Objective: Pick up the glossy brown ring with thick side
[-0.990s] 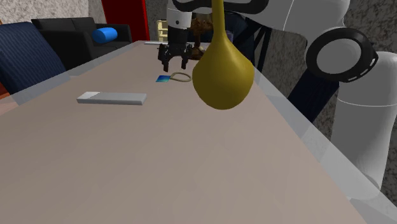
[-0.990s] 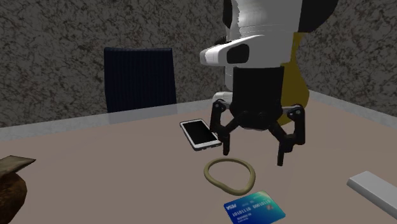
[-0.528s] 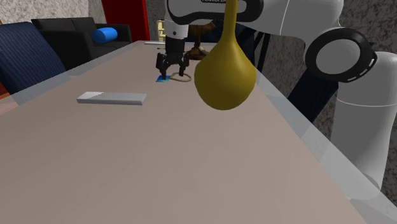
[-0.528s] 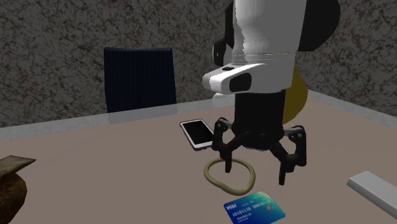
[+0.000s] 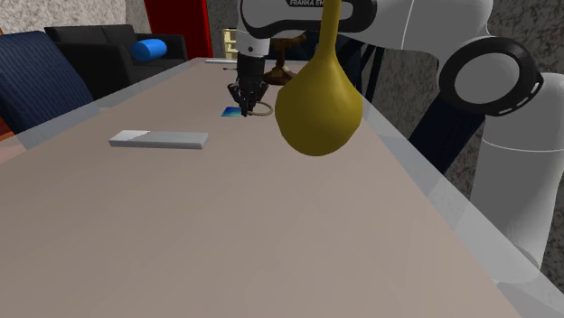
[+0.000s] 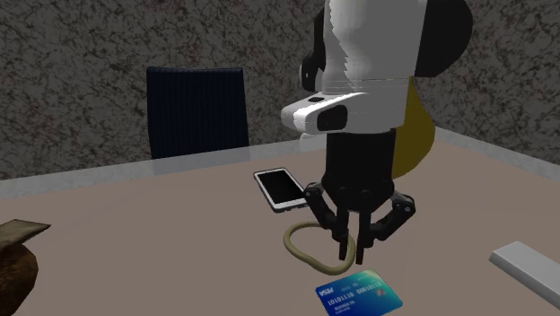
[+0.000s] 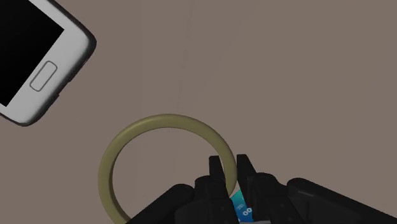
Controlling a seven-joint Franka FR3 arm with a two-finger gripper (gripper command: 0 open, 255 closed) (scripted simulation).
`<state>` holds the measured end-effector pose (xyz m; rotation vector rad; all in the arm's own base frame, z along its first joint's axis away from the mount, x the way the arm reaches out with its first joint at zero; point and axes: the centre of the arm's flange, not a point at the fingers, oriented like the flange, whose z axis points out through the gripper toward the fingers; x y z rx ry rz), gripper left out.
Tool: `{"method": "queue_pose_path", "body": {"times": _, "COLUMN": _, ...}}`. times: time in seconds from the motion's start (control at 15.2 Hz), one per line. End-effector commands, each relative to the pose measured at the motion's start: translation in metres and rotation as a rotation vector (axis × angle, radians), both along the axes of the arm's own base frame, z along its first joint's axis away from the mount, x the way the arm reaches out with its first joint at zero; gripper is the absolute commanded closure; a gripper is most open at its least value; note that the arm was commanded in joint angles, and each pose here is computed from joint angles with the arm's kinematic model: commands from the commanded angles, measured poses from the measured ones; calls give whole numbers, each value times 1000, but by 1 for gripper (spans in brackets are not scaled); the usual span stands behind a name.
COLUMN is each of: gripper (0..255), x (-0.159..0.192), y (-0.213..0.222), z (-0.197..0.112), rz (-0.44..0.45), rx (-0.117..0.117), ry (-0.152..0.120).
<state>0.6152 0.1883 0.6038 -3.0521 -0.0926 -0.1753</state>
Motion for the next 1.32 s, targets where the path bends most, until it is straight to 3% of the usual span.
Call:
{"method": "queue_pose_path", "body": {"times": 0.0, "gripper": 255, "x": -1, "y": 6, "z": -9, "rz": 9, "rx": 1, "ry": 17}}
{"method": "queue_pose_path", "body": {"times": 0.13, "gripper": 255, "x": 1, "y": 7, "z": -10, "rz": 8, "rx": 1, "ry": 17}}
{"method": "queue_pose_path", "body": {"times": 1.25, "gripper": 255, "x": 1, "y": 6, "z": 76, "rz": 9, "rx": 1, "ry": 17}}
